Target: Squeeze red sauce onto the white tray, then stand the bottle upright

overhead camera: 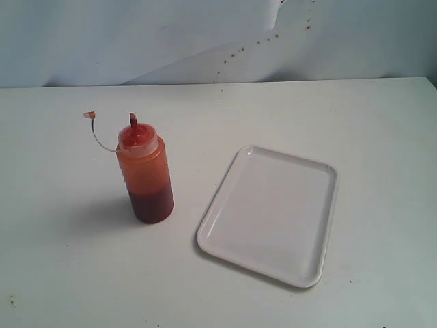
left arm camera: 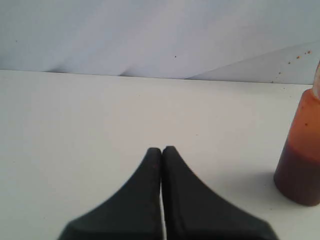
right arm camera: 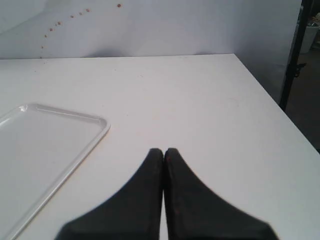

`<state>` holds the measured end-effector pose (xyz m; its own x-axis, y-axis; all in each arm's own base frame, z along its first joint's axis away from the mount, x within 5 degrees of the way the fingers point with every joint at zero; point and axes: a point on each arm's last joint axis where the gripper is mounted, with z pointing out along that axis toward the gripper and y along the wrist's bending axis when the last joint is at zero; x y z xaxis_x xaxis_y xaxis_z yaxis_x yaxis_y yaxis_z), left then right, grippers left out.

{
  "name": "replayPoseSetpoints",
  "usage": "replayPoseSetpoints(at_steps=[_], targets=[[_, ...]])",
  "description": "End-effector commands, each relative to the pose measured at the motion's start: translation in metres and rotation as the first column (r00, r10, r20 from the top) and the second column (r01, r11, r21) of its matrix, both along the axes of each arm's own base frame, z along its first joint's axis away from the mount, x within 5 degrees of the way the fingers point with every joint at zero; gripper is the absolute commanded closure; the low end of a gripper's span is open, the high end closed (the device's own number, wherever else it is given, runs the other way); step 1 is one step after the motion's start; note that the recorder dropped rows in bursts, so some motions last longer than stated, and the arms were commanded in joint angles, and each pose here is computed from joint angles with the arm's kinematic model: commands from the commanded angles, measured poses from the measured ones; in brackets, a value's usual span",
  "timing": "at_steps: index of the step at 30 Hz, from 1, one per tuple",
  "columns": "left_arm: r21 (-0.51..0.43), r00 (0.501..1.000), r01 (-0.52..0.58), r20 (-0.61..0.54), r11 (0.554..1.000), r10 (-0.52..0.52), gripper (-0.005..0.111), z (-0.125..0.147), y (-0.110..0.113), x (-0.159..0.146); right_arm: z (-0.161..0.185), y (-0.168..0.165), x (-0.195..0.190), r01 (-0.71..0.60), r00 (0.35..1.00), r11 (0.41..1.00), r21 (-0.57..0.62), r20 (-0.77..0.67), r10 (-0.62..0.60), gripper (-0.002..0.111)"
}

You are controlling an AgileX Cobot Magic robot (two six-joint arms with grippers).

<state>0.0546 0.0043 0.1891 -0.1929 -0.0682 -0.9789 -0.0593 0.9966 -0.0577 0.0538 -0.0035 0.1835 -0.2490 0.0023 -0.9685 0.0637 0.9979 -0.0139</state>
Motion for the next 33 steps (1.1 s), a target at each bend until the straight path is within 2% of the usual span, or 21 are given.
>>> replayPoseSetpoints(at_steps=[1, 15, 18, 33], targets=[[0.000, 1.000, 0.000, 0.001, 1.000, 0.000, 0.107, -0.0015, 0.0000, 0.0000, -0.0006, 0.0001, -0.0003, -0.003, 1.000, 1.000, -0.003, 0.004, 0.003, 0.108], [0.000, 1.000, 0.000, 0.001, 1.000, 0.000, 0.107, -0.0015, 0.0000, 0.0000, -0.0006, 0.0001, -0.0003, -0.003, 1.000, 1.000, -0.003, 0.004, 0.003, 0.108], [0.039, 1.000, -0.003, 0.001, 0.999, 0.003, 0.107, -0.0013, 0.0010, 0.0000, -0.0006, 0.0001, -0.0003, -0.003, 1.000, 1.000, -0.003, 0.004, 0.003, 0.108], [0.054, 1.000, -0.004, 0.004, 0.999, 0.004, 0.107, -0.0010, 0.0013, 0.0000, -0.0006, 0.0001, -0.0003, -0.003, 1.000, 1.000, -0.003, 0.004, 0.003, 0.108]])
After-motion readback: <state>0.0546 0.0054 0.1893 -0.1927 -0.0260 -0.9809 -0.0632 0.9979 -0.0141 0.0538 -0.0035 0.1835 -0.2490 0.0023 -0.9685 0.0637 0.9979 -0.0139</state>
